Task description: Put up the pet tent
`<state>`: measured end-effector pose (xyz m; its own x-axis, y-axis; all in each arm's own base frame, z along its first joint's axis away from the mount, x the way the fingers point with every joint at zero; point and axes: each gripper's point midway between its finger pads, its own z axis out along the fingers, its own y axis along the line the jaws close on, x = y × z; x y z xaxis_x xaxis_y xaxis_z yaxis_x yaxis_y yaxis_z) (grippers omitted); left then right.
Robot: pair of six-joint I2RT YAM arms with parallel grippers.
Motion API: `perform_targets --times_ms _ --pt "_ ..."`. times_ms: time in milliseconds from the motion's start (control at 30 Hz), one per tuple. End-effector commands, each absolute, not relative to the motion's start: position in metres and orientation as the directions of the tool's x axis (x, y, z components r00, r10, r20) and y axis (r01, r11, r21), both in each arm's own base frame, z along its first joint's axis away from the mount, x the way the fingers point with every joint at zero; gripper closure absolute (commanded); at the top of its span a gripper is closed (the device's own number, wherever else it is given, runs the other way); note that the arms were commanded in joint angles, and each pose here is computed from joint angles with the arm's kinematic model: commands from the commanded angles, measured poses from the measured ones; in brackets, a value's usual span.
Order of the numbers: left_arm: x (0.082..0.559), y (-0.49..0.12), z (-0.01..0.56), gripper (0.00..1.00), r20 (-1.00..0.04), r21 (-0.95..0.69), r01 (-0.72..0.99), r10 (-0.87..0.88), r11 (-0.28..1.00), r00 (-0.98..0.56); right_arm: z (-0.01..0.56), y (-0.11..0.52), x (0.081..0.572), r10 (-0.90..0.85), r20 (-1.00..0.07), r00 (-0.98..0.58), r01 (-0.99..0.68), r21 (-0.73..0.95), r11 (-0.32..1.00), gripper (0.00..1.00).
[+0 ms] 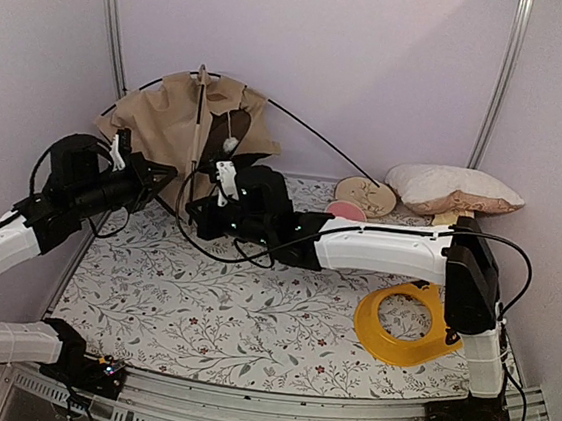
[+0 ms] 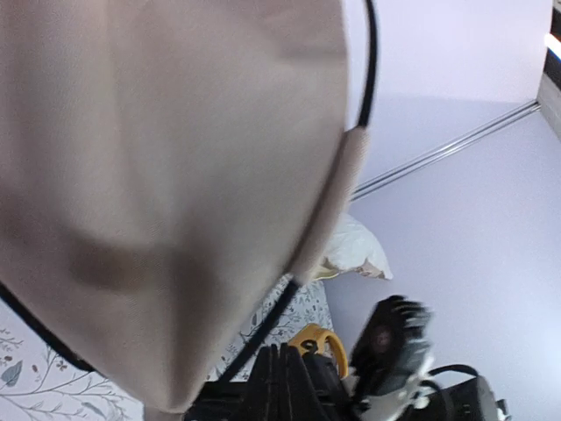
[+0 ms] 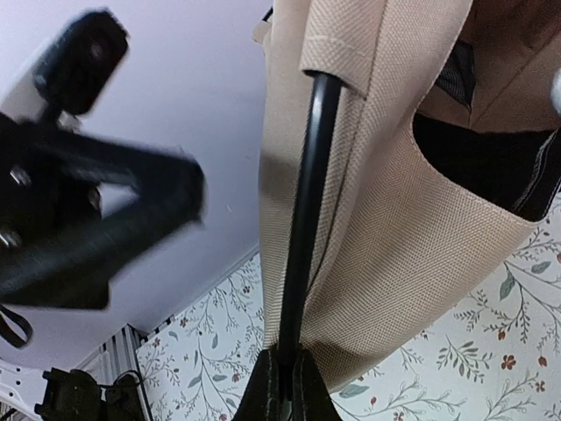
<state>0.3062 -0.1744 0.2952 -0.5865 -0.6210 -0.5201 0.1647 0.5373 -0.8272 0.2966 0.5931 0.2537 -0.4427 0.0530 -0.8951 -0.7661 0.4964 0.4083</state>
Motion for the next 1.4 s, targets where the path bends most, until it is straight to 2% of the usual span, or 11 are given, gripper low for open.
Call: perform_targets --times_ms 0,133,300,467,667,1100,1200,1367 --pt "0.3 -0.179 0.362 1.0 -0.54 -0.842 0.338 -0.668 0.421 -0.512 0.21 0.582 0.322 -0.037 -0.845 -0.534 -0.714 0.427 0.555 1.0" --pt "0.29 -0.189 0.355 1.0 -0.557 -0.83 0.329 -0.64 0.45 -0.529 0.226 0.573 0.35 0.009 -0.841 -0.542 -0.698 0.455 0.553 1.0" --pt "0.288 -0.166 0.308 1.0 -0.638 -0.741 0.197 -0.582 0.642 -0.504 0.241 0.577 0.348 -0.004 -0.833 -0.553 -0.723 0.477 0.499 1.0" --pt "0.28 -0.164 0.251 0.8 -0.63 -0.713 0.144 -0.538 0.686 -0.559 0.263 0.575 0.334 0.002 -0.815 -0.579 -0.732 0.522 0.438 1.0" --pt "0.277 -0.181 0.22 0.73 -0.664 -0.662 0.182 -0.456 0.727 -0.593 0.296 0.574 0.322 0.017 -0.813 -0.582 -0.75 0.545 0.374 1.0" --pt "0.269 -0.196 0.208 0.54 -0.67 -0.707 0.292 -0.477 0.644 -0.57 0.343 0.568 0.298 0.042 -0.784 -0.619 -0.749 0.606 0.269 1.0" --pt "0.265 -0.199 0.221 0.53 -0.662 -0.734 0.339 -0.509 0.589 -0.549 0.347 0.568 0.295 0.045 -0.781 -0.622 -0.749 0.611 0.256 1.0" --pt "0.26 -0.205 0.238 0.55 -0.717 -0.687 0.413 -0.464 0.598 -0.52 0.356 0.569 0.29 0.051 -0.778 -0.627 -0.749 0.619 0.237 1.0"
